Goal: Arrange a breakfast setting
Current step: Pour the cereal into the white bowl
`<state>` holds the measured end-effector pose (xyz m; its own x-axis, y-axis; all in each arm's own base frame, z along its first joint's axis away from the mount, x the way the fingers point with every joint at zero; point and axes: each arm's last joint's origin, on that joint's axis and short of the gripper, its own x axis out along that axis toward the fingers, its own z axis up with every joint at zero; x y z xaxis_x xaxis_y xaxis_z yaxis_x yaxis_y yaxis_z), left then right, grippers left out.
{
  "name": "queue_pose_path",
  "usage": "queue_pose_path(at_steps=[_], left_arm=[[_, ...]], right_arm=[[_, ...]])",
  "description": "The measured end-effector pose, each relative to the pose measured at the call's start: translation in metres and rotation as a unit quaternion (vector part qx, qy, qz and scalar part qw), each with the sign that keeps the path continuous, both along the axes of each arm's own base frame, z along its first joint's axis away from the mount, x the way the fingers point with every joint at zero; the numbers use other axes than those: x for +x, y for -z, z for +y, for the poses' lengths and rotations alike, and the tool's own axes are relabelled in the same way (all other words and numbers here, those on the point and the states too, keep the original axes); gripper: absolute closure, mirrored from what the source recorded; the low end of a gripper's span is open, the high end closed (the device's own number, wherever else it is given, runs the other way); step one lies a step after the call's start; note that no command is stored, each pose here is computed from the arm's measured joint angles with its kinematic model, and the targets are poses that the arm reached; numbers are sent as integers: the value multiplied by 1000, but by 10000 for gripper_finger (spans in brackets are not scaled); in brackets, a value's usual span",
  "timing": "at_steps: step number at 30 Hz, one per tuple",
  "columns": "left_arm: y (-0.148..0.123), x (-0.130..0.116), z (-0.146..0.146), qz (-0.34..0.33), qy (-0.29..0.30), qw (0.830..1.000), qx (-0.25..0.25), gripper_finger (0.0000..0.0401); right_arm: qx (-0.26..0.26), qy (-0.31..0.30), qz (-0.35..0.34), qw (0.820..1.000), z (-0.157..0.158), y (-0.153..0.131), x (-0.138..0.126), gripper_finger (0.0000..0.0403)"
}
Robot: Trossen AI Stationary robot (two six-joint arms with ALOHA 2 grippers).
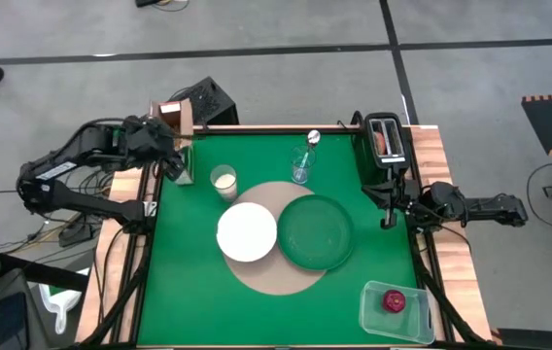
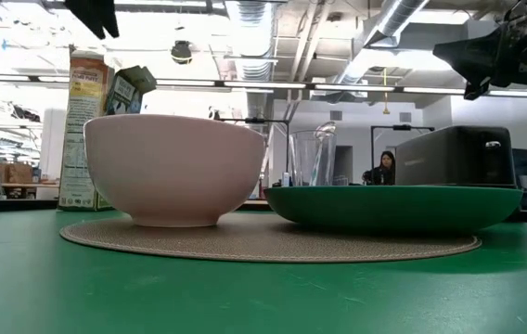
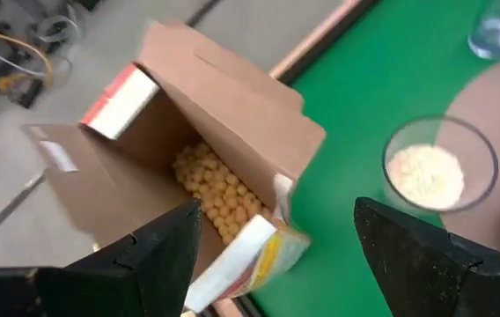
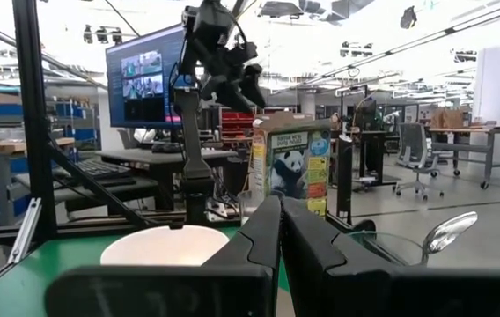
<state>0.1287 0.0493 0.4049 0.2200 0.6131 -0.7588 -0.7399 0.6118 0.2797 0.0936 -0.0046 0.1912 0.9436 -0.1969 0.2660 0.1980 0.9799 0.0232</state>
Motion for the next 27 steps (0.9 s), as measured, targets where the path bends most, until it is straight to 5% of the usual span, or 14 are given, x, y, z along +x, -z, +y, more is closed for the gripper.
queue_pose_path(at_steps=[16,27], left_arm=[[17,21,43,49,-19,995,-88,115],[25,31,50,84,-39,993,-75,115]], right_arm=[[-6,5,8,1000,0,1,0,361],[-6,26,22,999,-1,4,1,361]])
